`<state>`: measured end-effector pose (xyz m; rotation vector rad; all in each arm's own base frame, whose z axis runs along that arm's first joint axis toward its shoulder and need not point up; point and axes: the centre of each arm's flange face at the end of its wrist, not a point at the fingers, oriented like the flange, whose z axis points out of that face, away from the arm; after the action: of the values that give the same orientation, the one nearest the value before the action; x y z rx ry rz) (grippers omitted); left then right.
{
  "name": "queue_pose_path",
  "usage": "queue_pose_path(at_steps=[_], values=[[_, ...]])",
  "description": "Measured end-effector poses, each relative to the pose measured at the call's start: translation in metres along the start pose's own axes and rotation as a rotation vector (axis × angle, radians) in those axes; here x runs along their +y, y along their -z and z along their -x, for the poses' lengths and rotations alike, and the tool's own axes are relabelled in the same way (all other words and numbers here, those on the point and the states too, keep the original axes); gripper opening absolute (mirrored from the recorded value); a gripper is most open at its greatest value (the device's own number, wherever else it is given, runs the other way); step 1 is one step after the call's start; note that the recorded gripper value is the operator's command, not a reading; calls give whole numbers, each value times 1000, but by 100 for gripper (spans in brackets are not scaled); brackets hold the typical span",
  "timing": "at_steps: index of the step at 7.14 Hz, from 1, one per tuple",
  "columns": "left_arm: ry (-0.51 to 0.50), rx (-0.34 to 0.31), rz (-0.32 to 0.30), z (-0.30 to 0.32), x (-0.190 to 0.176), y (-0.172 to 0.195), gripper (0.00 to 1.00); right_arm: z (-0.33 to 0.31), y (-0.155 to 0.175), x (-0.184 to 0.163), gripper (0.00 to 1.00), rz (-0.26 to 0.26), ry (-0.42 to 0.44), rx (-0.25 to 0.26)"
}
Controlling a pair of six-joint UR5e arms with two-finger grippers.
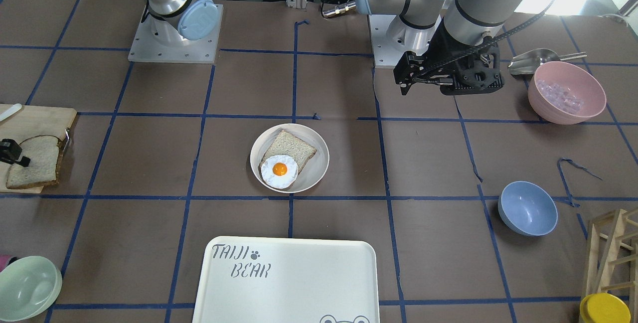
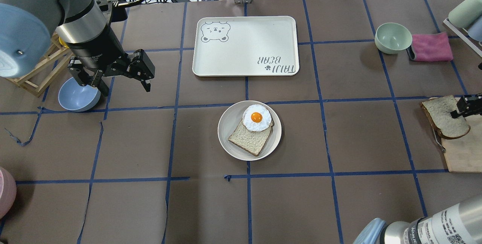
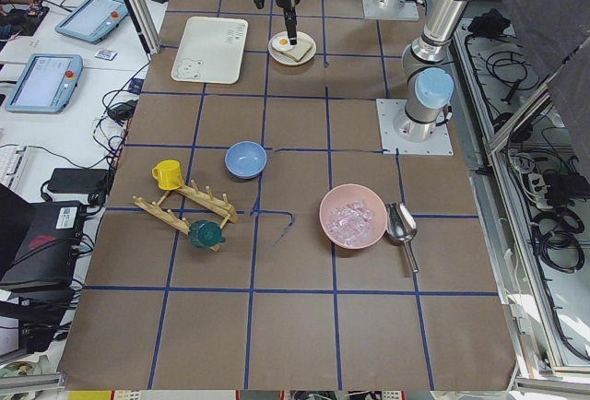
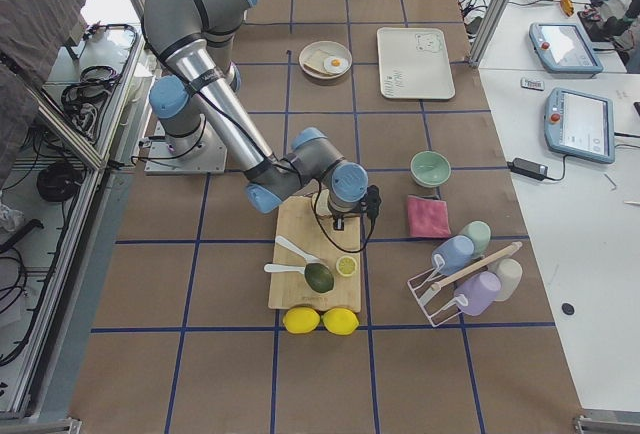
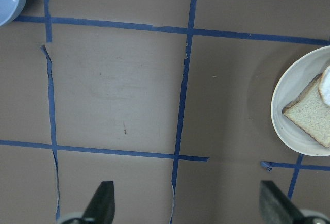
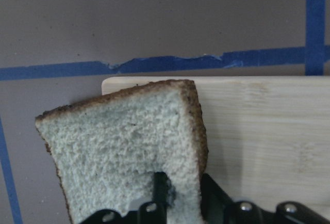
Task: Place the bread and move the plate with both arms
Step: 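Grasp the bread slice edge with the right gripper and lift it, then carry the bread with the right gripper and lay it over the egg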
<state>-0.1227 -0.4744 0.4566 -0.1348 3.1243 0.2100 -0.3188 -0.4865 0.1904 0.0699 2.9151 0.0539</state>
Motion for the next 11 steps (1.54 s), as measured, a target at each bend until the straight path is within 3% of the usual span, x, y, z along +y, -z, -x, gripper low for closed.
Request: queue_pose_path(at_steps=[3,6,8,11], values=[[-3,1,5,-2,1,-1,100,6,18,2,0,-21,5,23],[-3,4,12,-3,2,-4,100,39,66,3,0,-61,28,89],[1,5,12,-3,3,-5,100,91,100,-1,0,-86,39,117],[3,0,16,-2,4,-5,100,215,104,-21,0,-68,17,95]])
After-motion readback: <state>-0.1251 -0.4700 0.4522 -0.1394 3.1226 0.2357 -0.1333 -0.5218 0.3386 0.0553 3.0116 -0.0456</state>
